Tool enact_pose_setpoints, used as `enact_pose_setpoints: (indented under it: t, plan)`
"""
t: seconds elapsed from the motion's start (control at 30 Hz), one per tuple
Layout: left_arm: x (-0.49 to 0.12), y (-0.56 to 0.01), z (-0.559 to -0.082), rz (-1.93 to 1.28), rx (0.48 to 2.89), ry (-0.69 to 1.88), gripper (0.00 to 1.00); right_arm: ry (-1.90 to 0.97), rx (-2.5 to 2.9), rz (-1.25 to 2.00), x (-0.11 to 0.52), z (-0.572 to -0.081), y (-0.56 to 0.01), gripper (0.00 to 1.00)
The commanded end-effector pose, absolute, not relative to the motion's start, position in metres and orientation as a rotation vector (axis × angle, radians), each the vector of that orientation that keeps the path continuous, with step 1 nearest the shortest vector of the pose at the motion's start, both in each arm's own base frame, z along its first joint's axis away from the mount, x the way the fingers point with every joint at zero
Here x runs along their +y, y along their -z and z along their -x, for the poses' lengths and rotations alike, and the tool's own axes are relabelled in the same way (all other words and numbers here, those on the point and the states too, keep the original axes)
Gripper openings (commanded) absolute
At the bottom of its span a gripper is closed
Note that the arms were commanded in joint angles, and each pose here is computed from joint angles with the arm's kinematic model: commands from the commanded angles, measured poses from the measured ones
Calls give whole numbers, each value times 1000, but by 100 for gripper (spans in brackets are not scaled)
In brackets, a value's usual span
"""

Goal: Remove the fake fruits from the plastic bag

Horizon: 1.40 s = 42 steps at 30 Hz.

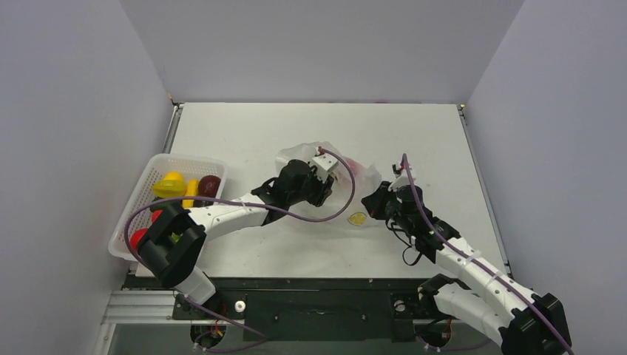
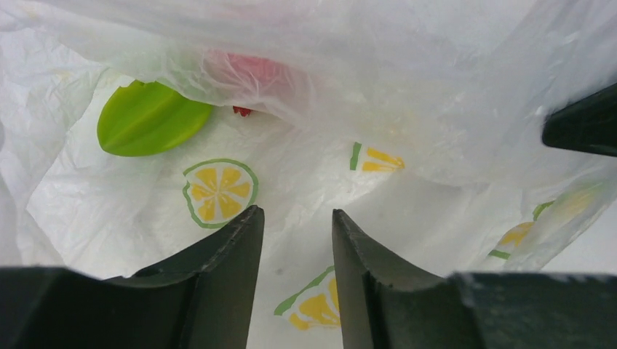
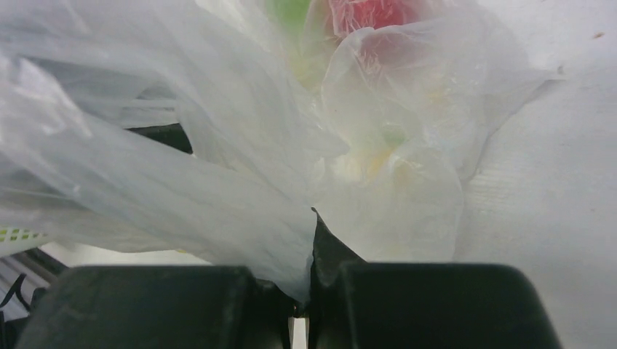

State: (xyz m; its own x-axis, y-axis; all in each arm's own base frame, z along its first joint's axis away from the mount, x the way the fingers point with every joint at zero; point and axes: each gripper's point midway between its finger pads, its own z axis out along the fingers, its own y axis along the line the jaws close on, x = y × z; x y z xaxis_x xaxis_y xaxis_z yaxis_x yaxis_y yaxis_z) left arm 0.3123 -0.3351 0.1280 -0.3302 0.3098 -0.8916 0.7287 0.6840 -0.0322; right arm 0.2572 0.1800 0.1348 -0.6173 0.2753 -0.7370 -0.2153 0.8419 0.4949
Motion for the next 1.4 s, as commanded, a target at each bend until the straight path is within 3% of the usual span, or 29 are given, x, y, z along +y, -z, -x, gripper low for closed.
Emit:
enact_pose_setpoints:
  t: [0.0, 0.23, 0.37, 0.53, 0.63, 0.93, 1.37]
  plan:
    - [-345, -160, -314, -678, 1874, 653, 43, -620, 1985, -114, 163, -269, -173, 0]
    - [-339, -145, -320, -405, 2003, 784, 46, -778, 1890, -6, 210, -283, -253, 0]
    - [-326, -122, -311, -344, 2081, 801, 50, -834, 1845, 102, 242, -258, -274, 0]
    - [-312, -106, -293, -295, 2097, 829, 64, -929, 1912, 59, 252, -221, -213, 0]
    - [-313, -102, -290, -281, 2089, 852, 69, -917, 1911, 25, 242, -217, -204, 0]
    - [-347, -126, -307, -273, 2017, 826, 79, -789, 1913, -25, 219, -230, -215, 0]
    - [-376, -79, -326, -335, 2098, 616, 82, -800, 1888, -47, 213, -236, -223, 0]
